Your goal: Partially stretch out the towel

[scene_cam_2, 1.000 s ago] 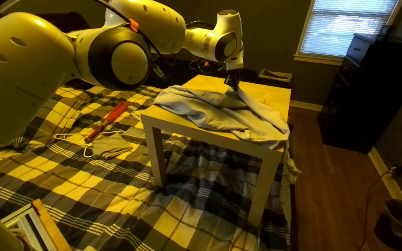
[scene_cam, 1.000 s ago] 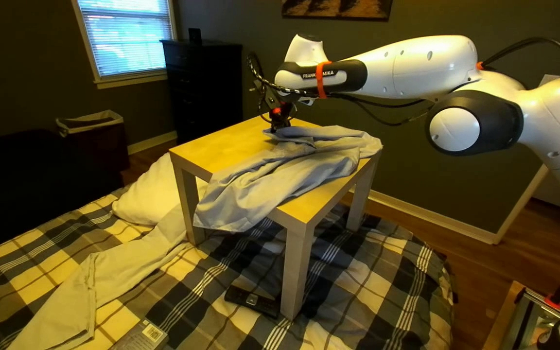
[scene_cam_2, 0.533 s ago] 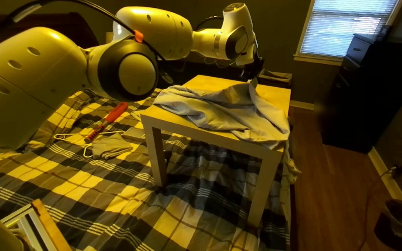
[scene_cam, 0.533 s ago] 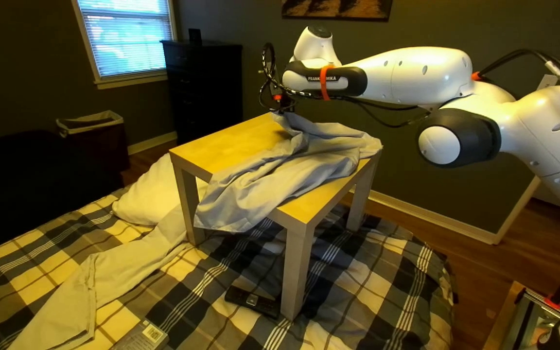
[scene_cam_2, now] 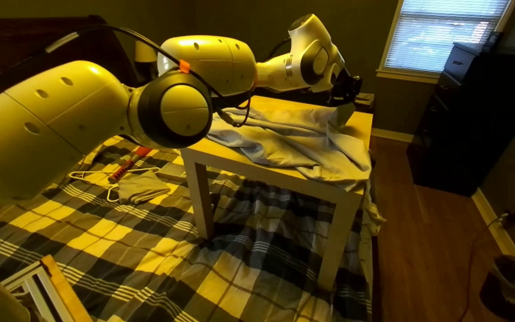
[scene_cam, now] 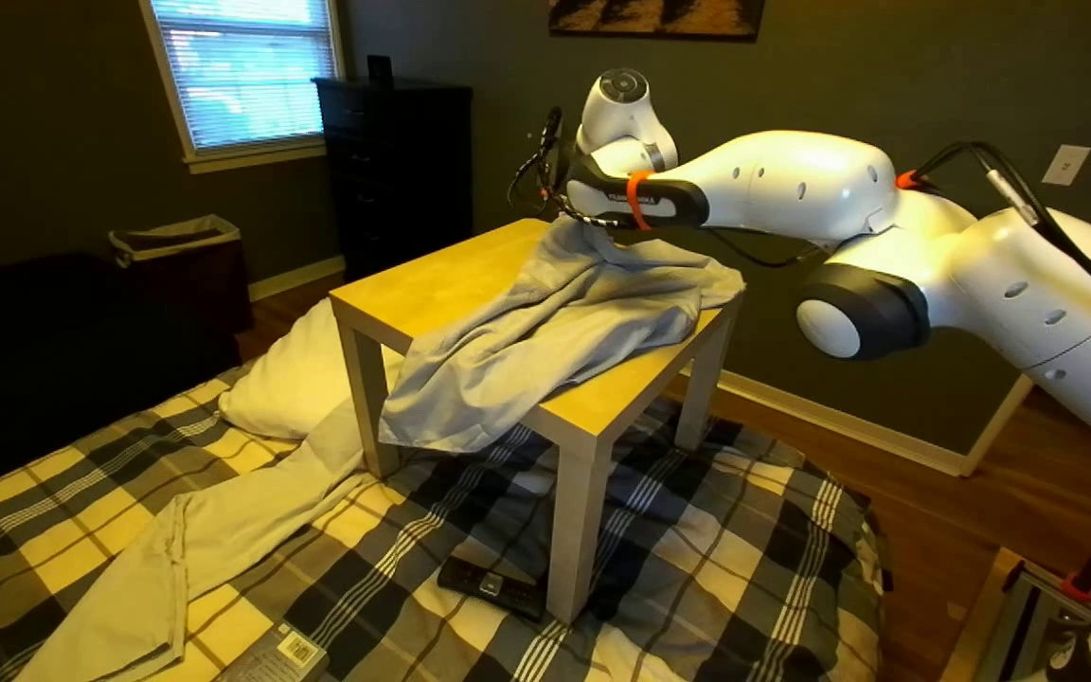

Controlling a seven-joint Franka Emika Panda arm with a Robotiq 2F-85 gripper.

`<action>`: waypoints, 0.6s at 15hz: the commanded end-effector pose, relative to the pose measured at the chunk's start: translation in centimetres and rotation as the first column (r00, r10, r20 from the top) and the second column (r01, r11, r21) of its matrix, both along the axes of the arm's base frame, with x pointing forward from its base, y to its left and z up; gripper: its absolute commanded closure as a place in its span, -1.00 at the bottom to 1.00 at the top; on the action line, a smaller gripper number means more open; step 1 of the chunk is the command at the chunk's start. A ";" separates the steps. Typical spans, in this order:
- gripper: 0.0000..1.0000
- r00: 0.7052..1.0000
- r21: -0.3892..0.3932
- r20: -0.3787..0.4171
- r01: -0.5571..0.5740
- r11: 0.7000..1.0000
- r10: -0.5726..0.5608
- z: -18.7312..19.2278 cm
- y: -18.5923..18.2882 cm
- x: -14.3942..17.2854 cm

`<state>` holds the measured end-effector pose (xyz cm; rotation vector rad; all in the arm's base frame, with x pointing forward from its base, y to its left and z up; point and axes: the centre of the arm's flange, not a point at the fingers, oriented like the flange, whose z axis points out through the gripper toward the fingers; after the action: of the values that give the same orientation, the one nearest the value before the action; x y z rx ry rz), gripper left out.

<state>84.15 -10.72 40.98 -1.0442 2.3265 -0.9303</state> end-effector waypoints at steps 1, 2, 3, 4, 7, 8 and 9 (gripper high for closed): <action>1.00 0.982 -0.041 0.073 0.180 0.983 -0.177 -0.5 -2.5 5.9; 1.00 0.971 -0.046 0.090 0.225 0.973 -0.221 -0.7 -3.2 5.8; 1.00 0.958 -0.048 0.107 0.271 0.961 -0.265 -0.8 -3.9 5.7; 1.00 0.943 -0.052 0.124 0.316 0.947 -0.308 -1.0 -4.7 5.6; 1.00 0.888 -0.073 0.189 0.439 0.896 -0.420 -1.5 -6.1 5.5; 1.00 0.892 -0.099 0.189 0.434 0.895 -0.411 -1.7 -6.0 5.5; 0.48 0.903 -0.128 0.175 0.416 0.900 -0.392 -1.8 -5.9 5.4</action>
<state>83.23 -16.61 39.58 -0.5602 2.4228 -1.2347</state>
